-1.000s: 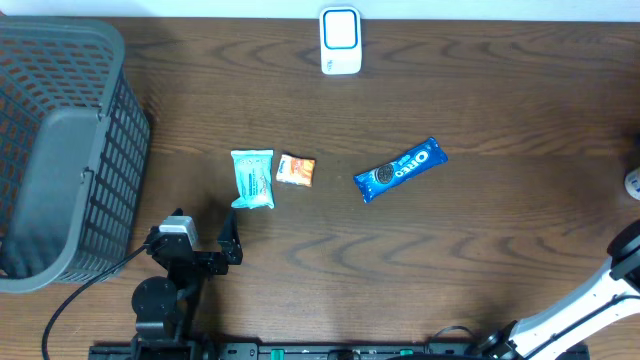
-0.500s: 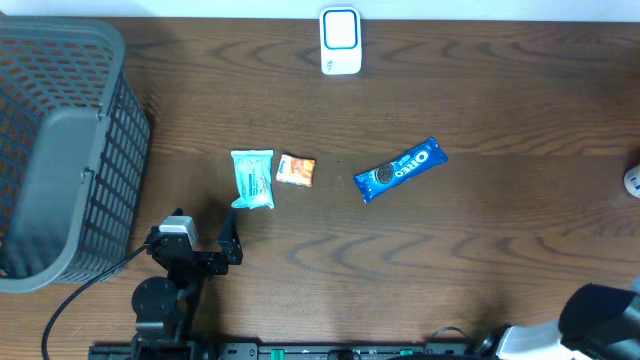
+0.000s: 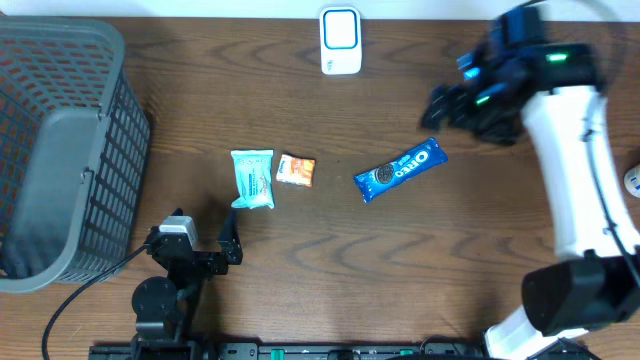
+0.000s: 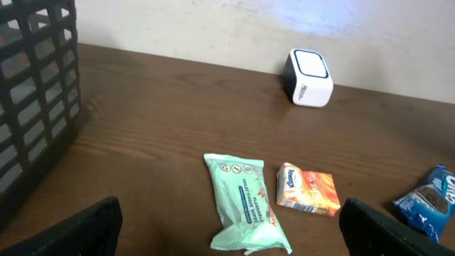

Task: Scan the item barcode
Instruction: 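Reach the right gripper to the blue Oreo packet and grasp it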

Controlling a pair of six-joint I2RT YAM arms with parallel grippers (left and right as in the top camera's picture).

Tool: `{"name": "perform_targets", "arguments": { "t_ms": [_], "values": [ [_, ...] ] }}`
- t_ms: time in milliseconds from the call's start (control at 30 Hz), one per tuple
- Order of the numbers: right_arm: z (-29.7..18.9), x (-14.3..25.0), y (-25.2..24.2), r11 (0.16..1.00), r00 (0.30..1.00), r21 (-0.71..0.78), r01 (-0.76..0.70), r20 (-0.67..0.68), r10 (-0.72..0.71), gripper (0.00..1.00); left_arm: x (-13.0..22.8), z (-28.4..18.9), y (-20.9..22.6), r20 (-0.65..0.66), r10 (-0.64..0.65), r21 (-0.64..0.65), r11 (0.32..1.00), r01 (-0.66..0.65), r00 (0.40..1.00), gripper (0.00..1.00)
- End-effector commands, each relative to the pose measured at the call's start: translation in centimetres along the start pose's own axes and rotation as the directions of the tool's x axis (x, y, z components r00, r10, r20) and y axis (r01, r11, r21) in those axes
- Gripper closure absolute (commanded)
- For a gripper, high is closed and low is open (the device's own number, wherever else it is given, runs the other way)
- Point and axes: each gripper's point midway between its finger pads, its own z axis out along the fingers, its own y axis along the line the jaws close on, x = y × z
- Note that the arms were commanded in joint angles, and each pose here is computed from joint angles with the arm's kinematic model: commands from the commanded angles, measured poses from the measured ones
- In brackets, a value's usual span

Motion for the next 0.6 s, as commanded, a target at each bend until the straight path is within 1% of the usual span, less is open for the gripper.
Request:
{"name": "perform_targets", "arguments": {
  "t_ms": [0, 100, 133, 167, 267, 333, 367, 400, 433, 467, 500, 567],
  "values": [
    [4.7, 3.0, 1.7, 0.979, 0.969, 0.003, 0.204, -0.14, -0.202, 0.01, 1.2, 0.1, 0.0, -0.039, 0.014, 0.007, 1.0, -0.014, 0.999, 0.02],
    [8.3, 4.8, 2.4, 0.964, 0.946, 0.026, 0.263, -0.202, -0.253, 0.01, 1.2, 0.1, 0.0, -0.039, 0.014, 0.007, 1.0, -0.014, 0.999, 0.02],
    [9.2, 5.3, 2.6, 0.964, 0.942, 0.026, 0.266, -0.217, -0.254, 0.01, 1.2, 0.1, 0.0, -0.039, 0.014, 0.007, 1.0, -0.014, 0.999, 0.02],
    [9.9, 5.9, 2.8, 0.971, 0.947, 0.035, 0.238, -0.232, -0.224, 0.01, 1.2, 0.1, 0.0, -0.039, 0.014, 0.007, 1.0, -0.014, 0.999, 0.02],
    [10.6, 6.2, 2.9, 0.994, 0.971, 0.072, 0.087, -0.229, -0.068, 0.01, 1.2, 0.1, 0.0, -0.039, 0.014, 0.007, 1.0, -0.014, 0.999, 0.02],
    [10.7, 5.8, 2.9, 0.991, 0.974, 0.103, -0.09, -0.197, 0.109, 0.01, 1.2, 0.1, 0.0, -0.039, 0.014, 0.007, 1.0, -0.014, 0.999, 0.02],
    [10.7, 5.5, 2.9, 0.974, 0.96, 0.115, -0.196, -0.179, 0.215, 0.02, 1.2, 0.1, 0.0, -0.039, 0.014, 0.007, 1.0, -0.014, 0.999, 0.02],
    [10.8, 5.2, 2.9, 0.954, 0.943, 0.122, -0.274, -0.16, 0.291, 0.04, 1.3, 0.1, 0.0, -0.039, 0.014, 0.006, 1.0, -0.013, 0.999, 0.02],
    [10.9, 4.9, 3.0, 0.931, 0.923, 0.125, -0.343, -0.139, 0.358, 0.04, 1.2, 0.1, 0.0, -0.039, 0.014, 0.007, 1.0, -0.014, 0.999, 0.02],
    [11.1, 4.3, 3.0, 0.914, 0.909, 0.119, -0.389, -0.11, 0.401, 0.03, 1.2, 0.1, 0.0, -0.039, 0.014, 0.007, 1.0, -0.014, 0.999, 0.02],
    [11.4, 3.7, 3.1, 0.906, 0.904, 0.101, -0.41, -0.089, 0.419, 0.01, 1.2, 0.1, 0.0, -0.039, 0.014, 0.007, 1.0, -0.014, 0.999, 0.02],
    [12.0, 2.9, 3.3, 0.893, 0.891, 0.078, -0.444, -0.063, 0.449, 0.01, 1.2, 0.1, 0.0, -0.039, 0.014, 0.007, 1.0, -0.014, 0.999, 0.02]
  ]
}}
